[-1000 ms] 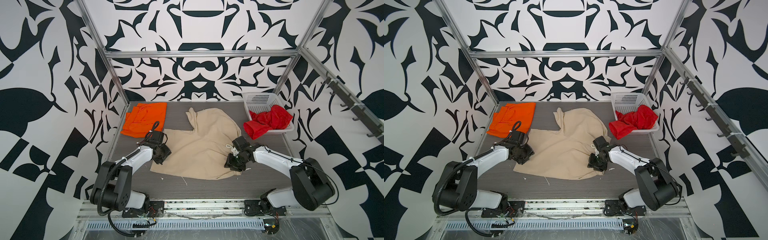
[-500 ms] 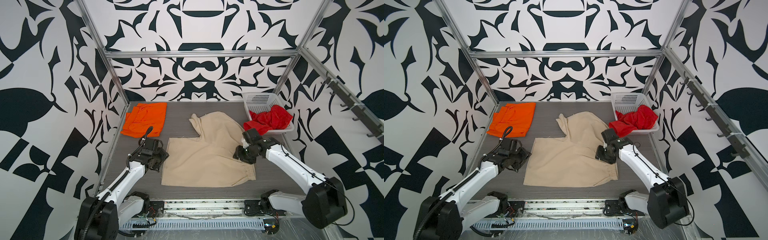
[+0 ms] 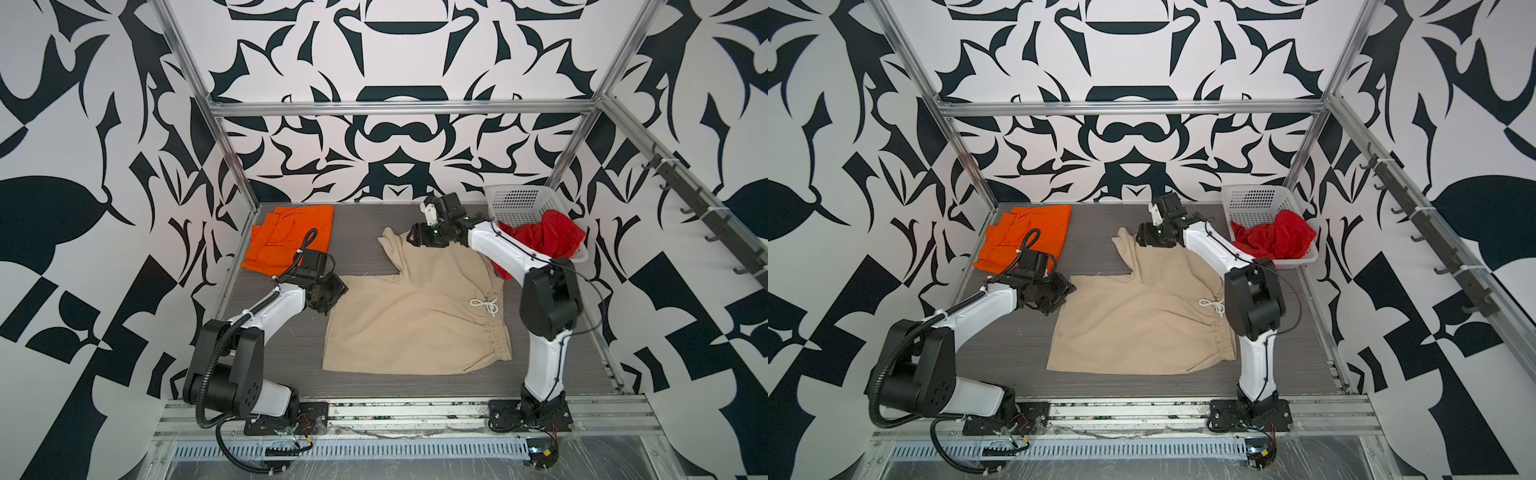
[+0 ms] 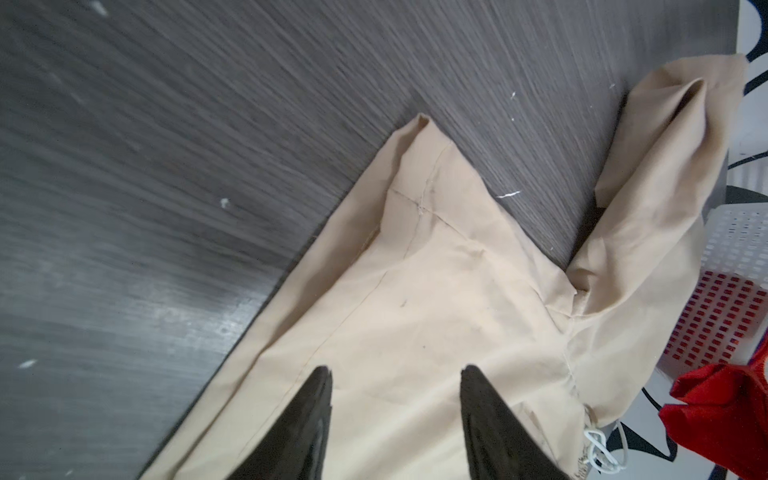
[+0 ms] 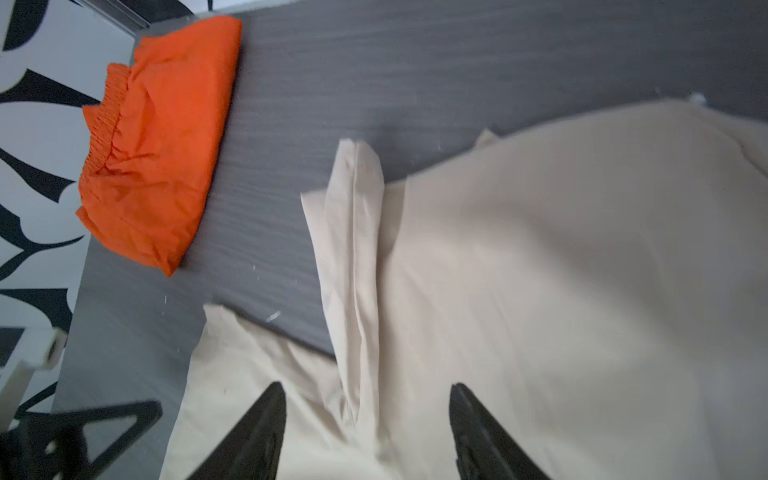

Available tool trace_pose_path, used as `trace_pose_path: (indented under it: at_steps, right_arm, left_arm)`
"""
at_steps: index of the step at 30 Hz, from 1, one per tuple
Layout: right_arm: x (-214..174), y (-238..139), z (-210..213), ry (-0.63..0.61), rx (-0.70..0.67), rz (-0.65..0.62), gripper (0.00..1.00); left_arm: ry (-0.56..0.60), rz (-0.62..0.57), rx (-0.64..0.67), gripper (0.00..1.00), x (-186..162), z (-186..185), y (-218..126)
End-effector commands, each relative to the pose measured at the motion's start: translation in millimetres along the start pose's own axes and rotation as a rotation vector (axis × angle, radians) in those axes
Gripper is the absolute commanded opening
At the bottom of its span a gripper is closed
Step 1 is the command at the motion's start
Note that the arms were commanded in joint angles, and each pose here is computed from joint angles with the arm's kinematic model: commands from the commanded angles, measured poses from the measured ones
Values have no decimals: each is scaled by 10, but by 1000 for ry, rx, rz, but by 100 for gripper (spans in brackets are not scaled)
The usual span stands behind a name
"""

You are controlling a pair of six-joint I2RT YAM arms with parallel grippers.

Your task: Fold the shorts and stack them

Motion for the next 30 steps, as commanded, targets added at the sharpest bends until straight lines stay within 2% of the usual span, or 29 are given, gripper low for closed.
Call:
trace_pose_path:
  at_steps: [1, 10, 16, 18, 20, 22, 26, 30]
  right_arm:
    - [264, 72, 241, -91, 103, -34, 66]
    - [325, 719, 220, -60, 205, 46, 67]
    - [340, 971, 185, -39, 226, 73, 61]
    - [341, 1007, 191, -35, 238, 78, 52]
    - [373, 991, 216, -40, 246, 66, 31]
    - [425, 897, 285, -67, 262, 37, 17]
    - [523, 520, 543, -185, 310, -67, 3]
    - [455, 220, 759, -325, 327, -162, 1]
  left_arm:
    - [1, -22, -29, 54, 107, -80, -15]
    - [-33, -27, -7, 54, 119, -18, -9]
    - [-40, -39, 1, 54, 188, 8, -52]
    - [-37, -42, 0, 54, 205, -3, -63]
    - [-36, -44, 0, 54, 219, -9, -66]
    - [-32, -50, 2, 54, 235, -20, -76]
    - [-29, -61, 7, 54, 256, -23, -94]
    - [-20, -75, 26, 54, 268, -1, -119]
Point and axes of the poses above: each gripper's point midway between its finger pads, its own y axis out along the fingers, its own z axis along the line the jaws close on, x = y × z, the point moved 5 cm from there along -y, back along the fingers, and after that the axes turned 10 degrees about y, right-handed, at the moved point
